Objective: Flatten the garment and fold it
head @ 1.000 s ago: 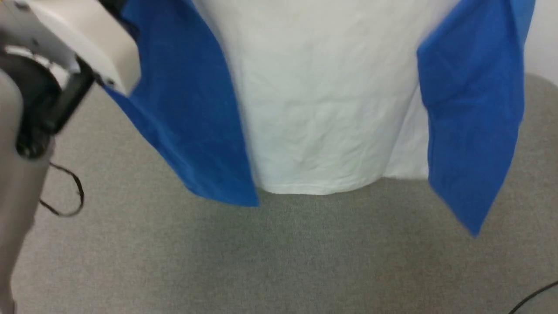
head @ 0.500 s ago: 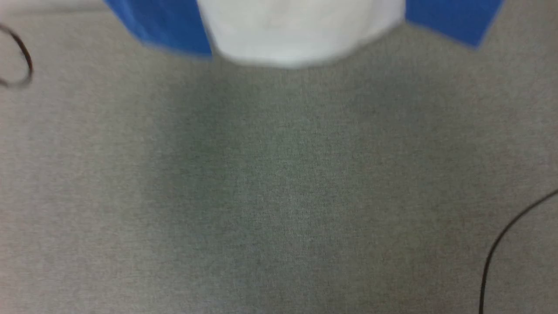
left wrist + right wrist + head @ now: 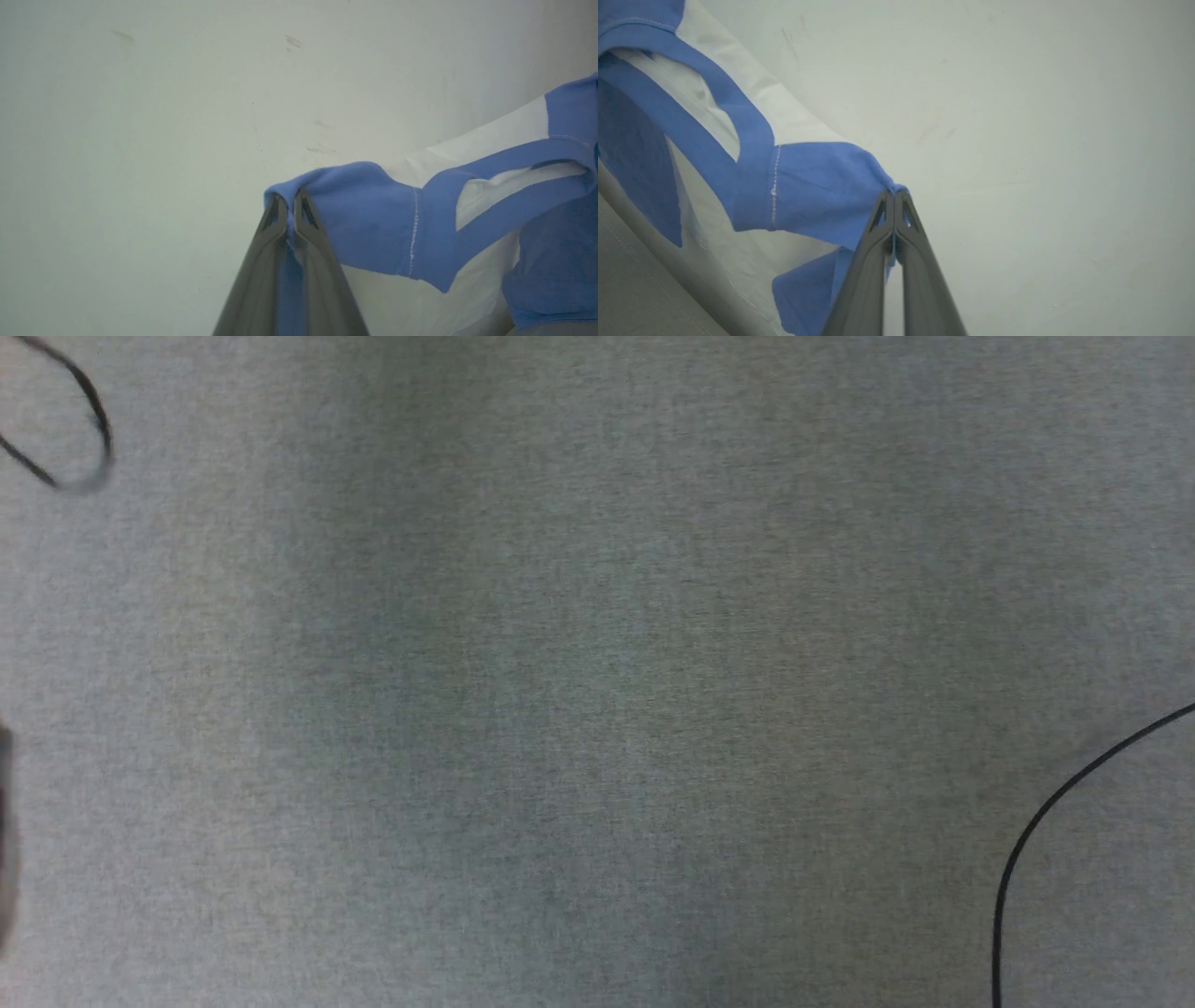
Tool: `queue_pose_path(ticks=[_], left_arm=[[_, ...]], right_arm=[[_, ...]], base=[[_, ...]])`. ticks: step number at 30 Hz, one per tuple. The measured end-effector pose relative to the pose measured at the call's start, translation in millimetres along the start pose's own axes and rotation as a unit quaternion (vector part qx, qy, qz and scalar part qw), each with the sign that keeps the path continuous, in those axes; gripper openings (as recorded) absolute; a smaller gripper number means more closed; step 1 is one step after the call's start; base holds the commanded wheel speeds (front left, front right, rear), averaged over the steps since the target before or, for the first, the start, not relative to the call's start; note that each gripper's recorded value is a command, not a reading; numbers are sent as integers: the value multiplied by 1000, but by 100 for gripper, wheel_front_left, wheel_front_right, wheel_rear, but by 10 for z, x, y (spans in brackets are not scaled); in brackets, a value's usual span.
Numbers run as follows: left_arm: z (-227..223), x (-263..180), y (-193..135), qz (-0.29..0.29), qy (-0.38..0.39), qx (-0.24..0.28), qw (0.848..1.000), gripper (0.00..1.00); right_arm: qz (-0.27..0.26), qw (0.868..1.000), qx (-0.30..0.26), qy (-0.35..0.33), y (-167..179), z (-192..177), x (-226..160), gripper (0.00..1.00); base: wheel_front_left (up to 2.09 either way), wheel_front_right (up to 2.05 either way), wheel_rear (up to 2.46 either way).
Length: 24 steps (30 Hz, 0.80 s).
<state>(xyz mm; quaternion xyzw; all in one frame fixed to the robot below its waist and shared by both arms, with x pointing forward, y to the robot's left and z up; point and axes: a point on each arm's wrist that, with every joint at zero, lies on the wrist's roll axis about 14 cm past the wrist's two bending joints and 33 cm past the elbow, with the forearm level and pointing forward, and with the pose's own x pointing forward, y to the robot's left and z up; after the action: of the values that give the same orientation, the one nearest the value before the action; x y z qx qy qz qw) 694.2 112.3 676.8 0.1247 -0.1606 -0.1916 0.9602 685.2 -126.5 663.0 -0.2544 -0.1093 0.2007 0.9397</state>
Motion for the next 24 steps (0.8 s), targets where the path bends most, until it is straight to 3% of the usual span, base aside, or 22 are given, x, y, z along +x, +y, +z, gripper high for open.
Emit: queue_pose_path(ticks=[6, 12, 18, 24], left_arm=[[-856, -512, -383, -27, 87, -38, 995, 0], [-1534, -1424, -836, -42, 193, -92, 976, 0], [-1714, -2255, -1203, -68, 270, -111, 954, 0], [-1604, -2852, -1379, -89, 313, -116, 939, 0]], right_arm=[[67, 995, 55, 45, 741, -622, -229, 0], [125, 979, 116, 110, 1433, -1049, -828, 0], [158, 957, 159, 186, 1793, -1271, -1531, 0], [166, 936, 189, 246, 1859, -1286, -2085, 0]], base=[[0, 0, 0], [0, 0, 0], [0, 0, 0], [0, 0, 0]])
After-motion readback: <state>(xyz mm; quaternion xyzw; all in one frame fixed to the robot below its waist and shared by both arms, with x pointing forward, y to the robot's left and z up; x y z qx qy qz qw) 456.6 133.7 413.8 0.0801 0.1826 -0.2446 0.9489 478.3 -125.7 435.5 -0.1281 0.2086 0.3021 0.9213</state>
